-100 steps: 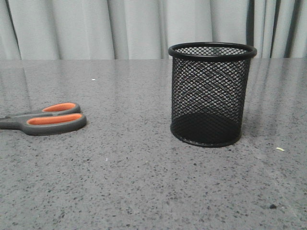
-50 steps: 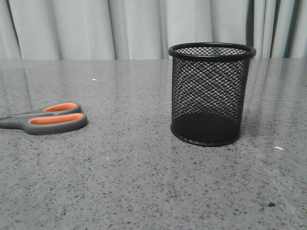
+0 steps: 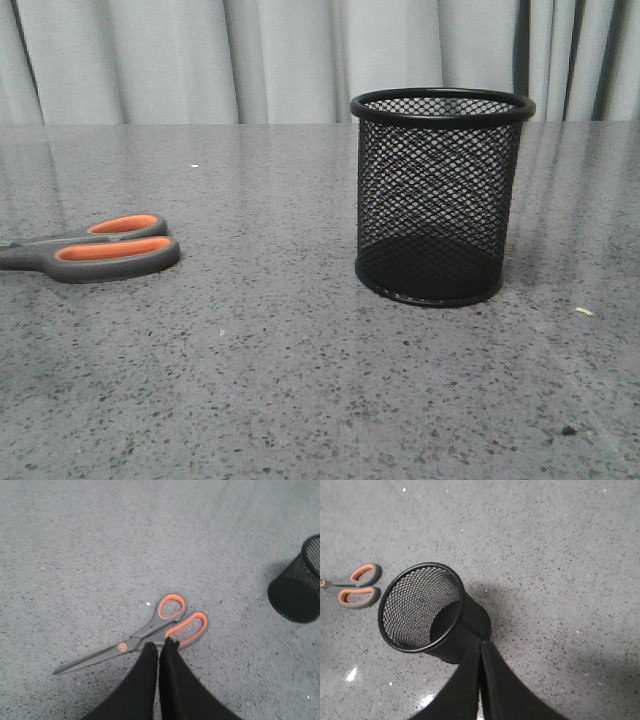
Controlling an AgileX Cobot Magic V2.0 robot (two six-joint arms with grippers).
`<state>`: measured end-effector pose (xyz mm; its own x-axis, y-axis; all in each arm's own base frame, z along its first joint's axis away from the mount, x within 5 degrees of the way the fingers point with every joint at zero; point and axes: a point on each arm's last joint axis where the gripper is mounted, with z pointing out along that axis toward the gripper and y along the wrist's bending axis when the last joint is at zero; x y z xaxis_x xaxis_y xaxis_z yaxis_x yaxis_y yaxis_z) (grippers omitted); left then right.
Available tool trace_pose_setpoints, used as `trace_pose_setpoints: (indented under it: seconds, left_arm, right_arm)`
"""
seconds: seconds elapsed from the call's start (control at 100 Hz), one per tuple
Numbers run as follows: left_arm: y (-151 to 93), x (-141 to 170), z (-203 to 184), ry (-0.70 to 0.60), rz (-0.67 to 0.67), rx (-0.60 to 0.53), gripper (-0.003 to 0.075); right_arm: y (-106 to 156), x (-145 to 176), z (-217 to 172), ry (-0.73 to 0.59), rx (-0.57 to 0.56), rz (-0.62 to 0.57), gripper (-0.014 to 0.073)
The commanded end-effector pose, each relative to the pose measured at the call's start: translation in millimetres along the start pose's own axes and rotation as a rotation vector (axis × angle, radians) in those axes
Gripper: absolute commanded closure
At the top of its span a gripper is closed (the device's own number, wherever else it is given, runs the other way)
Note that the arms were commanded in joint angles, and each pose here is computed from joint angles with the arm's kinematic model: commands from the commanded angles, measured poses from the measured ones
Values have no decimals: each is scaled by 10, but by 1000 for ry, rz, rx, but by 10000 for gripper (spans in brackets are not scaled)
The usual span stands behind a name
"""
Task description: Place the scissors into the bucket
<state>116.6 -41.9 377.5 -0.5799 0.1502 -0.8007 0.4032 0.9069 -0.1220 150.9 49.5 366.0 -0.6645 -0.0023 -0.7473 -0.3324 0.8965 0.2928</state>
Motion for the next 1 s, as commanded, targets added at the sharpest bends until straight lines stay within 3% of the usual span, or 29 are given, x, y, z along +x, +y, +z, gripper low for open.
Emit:
trace_pose_setpoints:
  seconds: [0.0, 0.13, 0.28, 0.35, 0.44, 0.61, 0.77, 0.92, 0.99]
  left_arm:
    - [-33, -127, 0, -53, 27, 28, 738]
    - [-46, -119, 98, 6, 100, 67, 694]
    - [-26, -114, 204, 65, 94, 87, 484]
    - [-14, -116, 263, 90, 85, 96, 384]
    - [-1, -126, 333, 133, 96, 113, 323]
    - [26, -185, 487, 255, 219, 177, 332]
    - [88, -264, 717, 336, 481, 273, 332]
    - [152, -305, 933, 337, 833, 375, 332]
    - [185, -302, 1043, 345, 914, 409, 332]
  right_arm:
    - [18, -143, -59, -67, 6, -35, 636]
    - [12, -147, -66, -58, 18, -81, 551]
    - [6, -137, -65, -47, 24, -89, 290]
    - [6, -137, -65, -47, 24, -89, 221]
    - [6, -137, -65, -47, 24, -89, 222]
    - [5, -140, -66, -50, 25, -89, 222]
    - [5, -142, -66, -52, 26, -89, 222]
    - [11, -141, -64, -51, 23, -91, 222]
    - [11, -141, -64, -51, 23, -91, 222]
